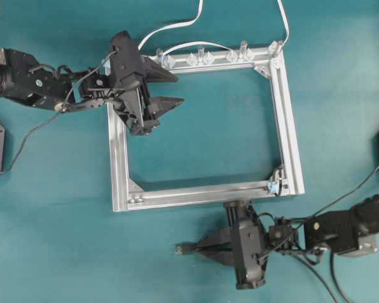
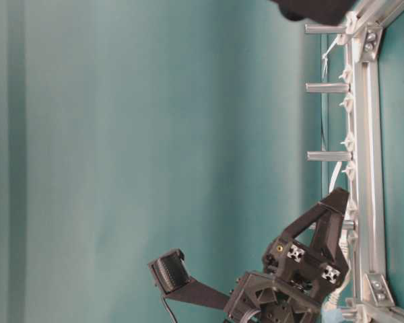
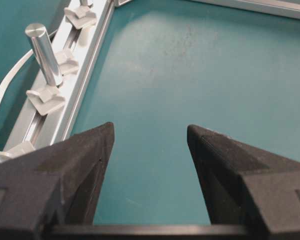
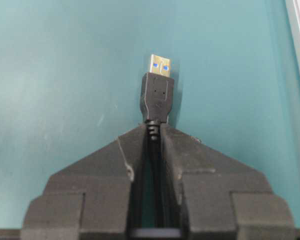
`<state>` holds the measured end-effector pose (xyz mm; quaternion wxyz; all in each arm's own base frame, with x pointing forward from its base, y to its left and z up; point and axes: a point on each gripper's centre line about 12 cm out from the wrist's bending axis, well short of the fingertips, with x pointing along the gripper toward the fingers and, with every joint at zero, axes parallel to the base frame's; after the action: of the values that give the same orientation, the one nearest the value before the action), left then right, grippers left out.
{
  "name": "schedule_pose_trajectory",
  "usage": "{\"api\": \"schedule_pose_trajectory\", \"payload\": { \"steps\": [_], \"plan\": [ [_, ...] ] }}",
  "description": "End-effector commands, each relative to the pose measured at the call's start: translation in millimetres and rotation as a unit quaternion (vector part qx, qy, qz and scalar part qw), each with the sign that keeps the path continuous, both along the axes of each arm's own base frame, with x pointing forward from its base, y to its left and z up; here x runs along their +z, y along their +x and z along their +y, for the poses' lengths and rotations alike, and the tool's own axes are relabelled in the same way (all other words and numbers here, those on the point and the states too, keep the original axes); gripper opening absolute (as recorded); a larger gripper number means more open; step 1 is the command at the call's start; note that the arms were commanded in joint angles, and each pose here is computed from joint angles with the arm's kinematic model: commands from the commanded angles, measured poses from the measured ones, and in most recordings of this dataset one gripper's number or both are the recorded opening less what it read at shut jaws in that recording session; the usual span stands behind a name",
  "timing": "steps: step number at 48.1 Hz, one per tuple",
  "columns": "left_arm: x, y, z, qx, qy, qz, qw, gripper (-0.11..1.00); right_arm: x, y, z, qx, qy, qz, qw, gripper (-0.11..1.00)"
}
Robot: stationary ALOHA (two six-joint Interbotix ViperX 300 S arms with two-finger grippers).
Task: Insert the wire through the string loop located on the right side.
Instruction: 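Lower the right gripper and grasp the USB cable behind the plug, then lift the cable and carry it right toward the frame corner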
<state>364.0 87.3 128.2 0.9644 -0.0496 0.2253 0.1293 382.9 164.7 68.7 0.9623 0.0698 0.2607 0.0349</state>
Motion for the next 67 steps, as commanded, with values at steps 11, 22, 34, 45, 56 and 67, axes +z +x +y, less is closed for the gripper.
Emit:
{"api": "schedule_pose_trajectory", "payload": {
  "steps": [11, 22, 34, 45, 56, 67],
  "plan": [
    [7, 2, -1, -0.001, 0.001, -0.012, 0.9999, 0.65, 42, 3, -6, 0.007, 0.011, -0.025, 0.9996, 0.12],
    [7, 3, 0, 0.0, 0.001, -0.012, 0.9999, 0.65, 51, 3, -4, 0.019, 0.003, -0.029, 0.9994, 0.12],
    [7, 2, -1, -0.001, 0.001, -0.012, 0.9999, 0.65, 52, 4, -5, 0.018, 0.003, -0.029, 0.9994, 0.12],
    [7, 2, -1, -0.001, 0.001, -0.012, 0.9999, 0.65, 52, 4, -4, 0.018, 0.004, -0.029, 0.9994, 0.12],
    [7, 3, -1, -0.001, 0.002, -0.012, 0.9999, 0.65, 54, -3, -5, 0.026, 0.008, -0.014, 0.9995, 0.12],
    [10, 5, 0, -0.001, 0.003, -0.017, 0.9999, 0.65, 57, -26, -11, 0.033, 0.004, -0.005, 0.9994, 0.12]
  ]
}}
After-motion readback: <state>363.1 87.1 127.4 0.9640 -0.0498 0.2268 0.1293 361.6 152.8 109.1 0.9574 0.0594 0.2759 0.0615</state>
